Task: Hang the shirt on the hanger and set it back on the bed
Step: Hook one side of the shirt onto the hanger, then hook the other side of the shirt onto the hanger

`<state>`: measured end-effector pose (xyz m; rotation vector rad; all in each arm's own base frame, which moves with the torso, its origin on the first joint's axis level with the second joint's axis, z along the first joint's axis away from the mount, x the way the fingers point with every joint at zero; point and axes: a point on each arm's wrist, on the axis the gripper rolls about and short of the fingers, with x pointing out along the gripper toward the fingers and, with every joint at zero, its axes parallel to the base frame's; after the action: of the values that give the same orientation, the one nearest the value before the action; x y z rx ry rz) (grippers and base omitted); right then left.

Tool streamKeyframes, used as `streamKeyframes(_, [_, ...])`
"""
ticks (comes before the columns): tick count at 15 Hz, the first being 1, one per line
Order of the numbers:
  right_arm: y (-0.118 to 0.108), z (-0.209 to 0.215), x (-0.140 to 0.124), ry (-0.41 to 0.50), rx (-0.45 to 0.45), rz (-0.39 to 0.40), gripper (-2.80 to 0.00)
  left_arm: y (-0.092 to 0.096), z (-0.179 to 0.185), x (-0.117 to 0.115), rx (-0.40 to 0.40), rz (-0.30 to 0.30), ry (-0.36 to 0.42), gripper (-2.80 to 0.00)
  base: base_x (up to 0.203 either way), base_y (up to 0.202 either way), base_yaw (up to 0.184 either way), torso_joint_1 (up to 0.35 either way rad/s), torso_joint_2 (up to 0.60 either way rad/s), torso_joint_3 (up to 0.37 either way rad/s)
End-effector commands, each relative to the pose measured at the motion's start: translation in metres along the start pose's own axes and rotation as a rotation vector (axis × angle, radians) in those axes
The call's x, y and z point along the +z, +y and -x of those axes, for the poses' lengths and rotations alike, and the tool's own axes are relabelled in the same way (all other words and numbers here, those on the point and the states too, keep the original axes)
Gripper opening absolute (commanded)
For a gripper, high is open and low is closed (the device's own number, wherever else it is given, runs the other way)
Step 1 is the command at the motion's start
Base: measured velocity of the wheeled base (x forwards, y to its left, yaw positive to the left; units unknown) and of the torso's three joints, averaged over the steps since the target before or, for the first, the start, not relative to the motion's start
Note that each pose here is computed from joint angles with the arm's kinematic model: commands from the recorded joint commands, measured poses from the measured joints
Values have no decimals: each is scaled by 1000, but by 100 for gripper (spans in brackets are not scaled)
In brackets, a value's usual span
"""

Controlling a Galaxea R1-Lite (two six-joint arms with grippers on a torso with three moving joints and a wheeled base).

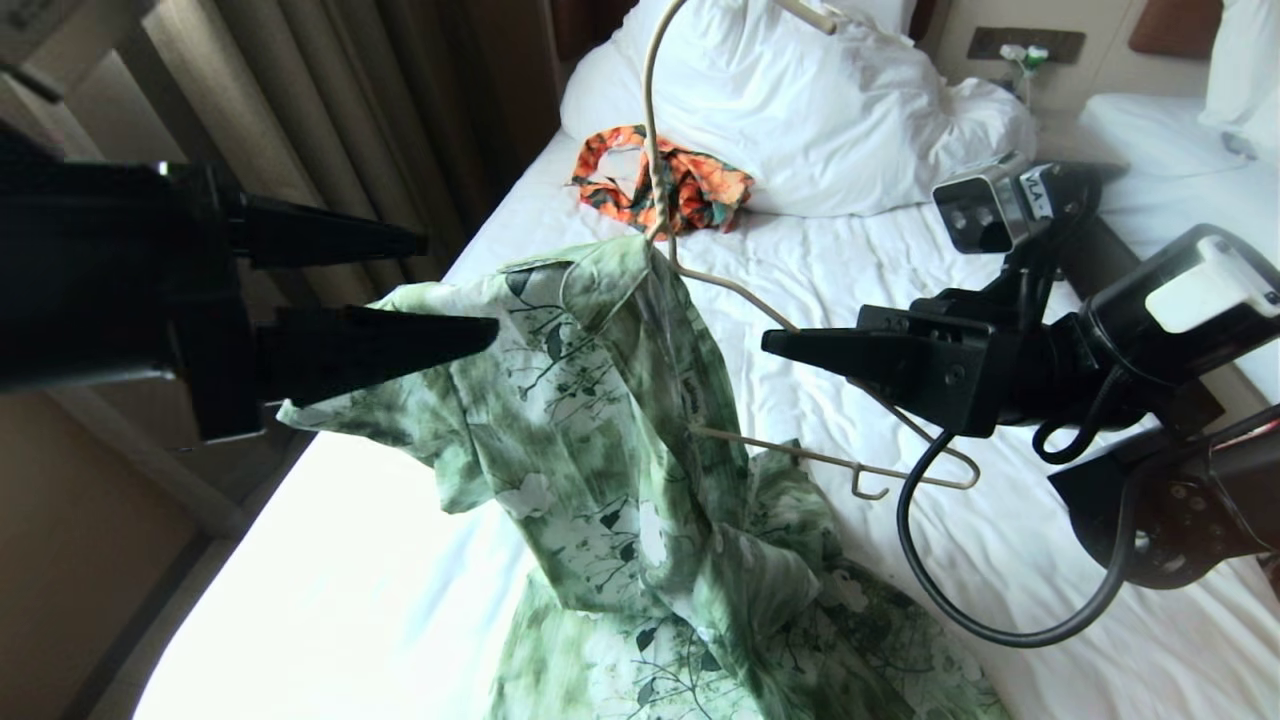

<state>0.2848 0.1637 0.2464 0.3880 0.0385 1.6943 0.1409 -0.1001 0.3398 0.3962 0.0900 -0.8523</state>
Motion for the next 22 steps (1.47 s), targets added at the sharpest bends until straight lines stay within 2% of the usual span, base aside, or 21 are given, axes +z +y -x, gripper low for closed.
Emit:
streamKeyframes(1, [1, -1, -1, 6, 10, 0, -280, 5, -26, -3, -29, -1, 41, 0, 0, 0, 0, 0, 0, 0])
streamKeyframes(4, [1, -1, 0, 7, 12, 1, -280, 14, -47, 7, -31, -21, 26, 0, 0, 0, 0, 0, 0, 0])
streamKeyframes(10, [1, -1, 0, 8, 13, 1, -280, 13, -68, -5, -107, -26, 67, 0, 0, 0, 0, 0, 0, 0])
streamKeyframes(17, [2, -1, 1, 7, 14, 3, -280, 16, -89, -10, -119, -40, 93, 0, 0, 0, 0, 0, 0, 0])
streamKeyframes(18, [2, -1, 1, 7, 14, 4, -280, 16, -88, -10, -120, -43, 93, -280, 0, 0, 0, 0, 0, 0])
streamKeyframes(22, [2, 0, 1, 7, 13, 4, -280, 15, -87, -10, -121, -50, 92, -280, 0, 0, 0, 0, 0, 0])
